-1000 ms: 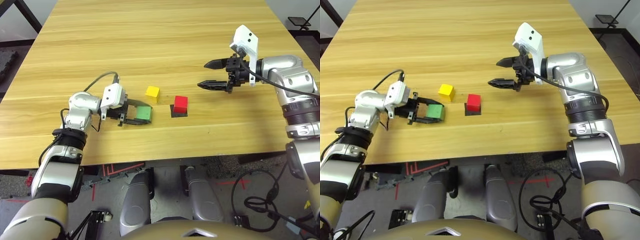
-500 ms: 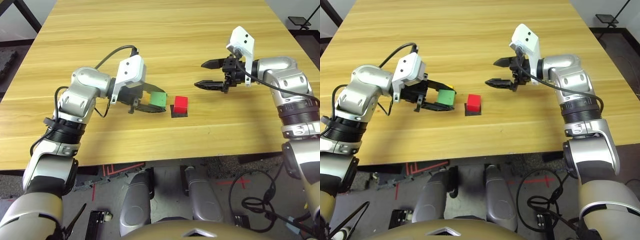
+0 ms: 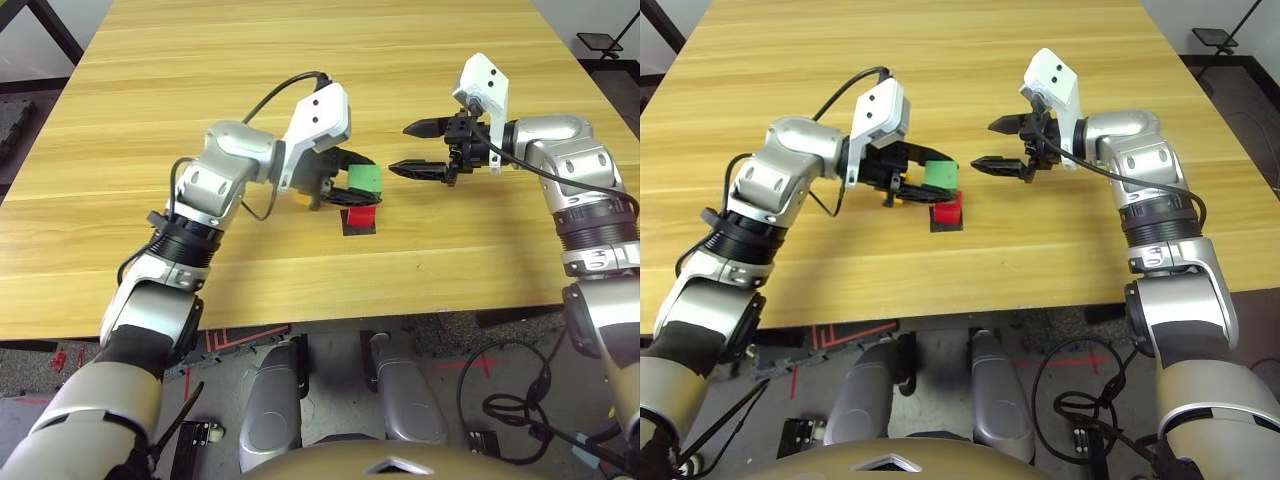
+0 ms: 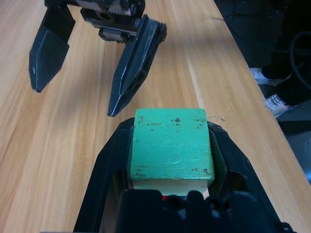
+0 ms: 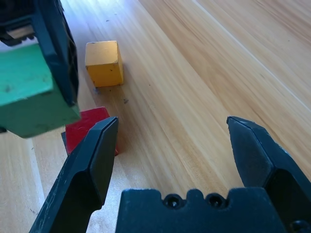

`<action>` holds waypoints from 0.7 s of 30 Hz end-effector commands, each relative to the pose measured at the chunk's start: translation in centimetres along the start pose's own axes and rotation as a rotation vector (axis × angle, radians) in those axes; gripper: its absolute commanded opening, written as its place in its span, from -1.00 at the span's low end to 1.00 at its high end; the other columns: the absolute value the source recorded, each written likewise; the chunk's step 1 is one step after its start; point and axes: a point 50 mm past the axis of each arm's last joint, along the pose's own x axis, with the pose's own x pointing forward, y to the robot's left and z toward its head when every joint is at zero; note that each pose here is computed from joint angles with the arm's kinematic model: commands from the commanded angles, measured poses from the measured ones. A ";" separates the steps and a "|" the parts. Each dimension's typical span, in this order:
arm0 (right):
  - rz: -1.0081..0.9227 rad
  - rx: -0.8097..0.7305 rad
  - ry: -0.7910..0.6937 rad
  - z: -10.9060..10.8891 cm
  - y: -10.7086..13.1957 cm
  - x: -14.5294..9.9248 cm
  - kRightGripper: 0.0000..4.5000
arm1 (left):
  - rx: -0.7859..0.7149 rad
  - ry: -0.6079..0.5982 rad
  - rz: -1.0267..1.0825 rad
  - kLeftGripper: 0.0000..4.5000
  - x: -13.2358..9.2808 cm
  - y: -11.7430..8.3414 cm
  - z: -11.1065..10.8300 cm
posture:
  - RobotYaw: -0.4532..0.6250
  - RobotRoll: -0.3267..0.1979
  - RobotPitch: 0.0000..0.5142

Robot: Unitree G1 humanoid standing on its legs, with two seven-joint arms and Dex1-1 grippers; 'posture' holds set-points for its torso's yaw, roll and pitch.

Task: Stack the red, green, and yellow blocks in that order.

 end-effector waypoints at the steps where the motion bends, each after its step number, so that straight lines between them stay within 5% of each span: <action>1: -0.009 -0.009 -0.009 0.1 0.0 -0.3 1.00 | 0.013 0.017 -0.010 -0.06 0.4 0.1 -0.5 | 0.20 0.30 -0.33; 21: -0.013 0.001 -0.016 0.1 0.4 -0.3 1.00 | -0.009 0.039 -0.032 -0.06 1.9 0.0 -3.7 | 0.16 0.25 -0.31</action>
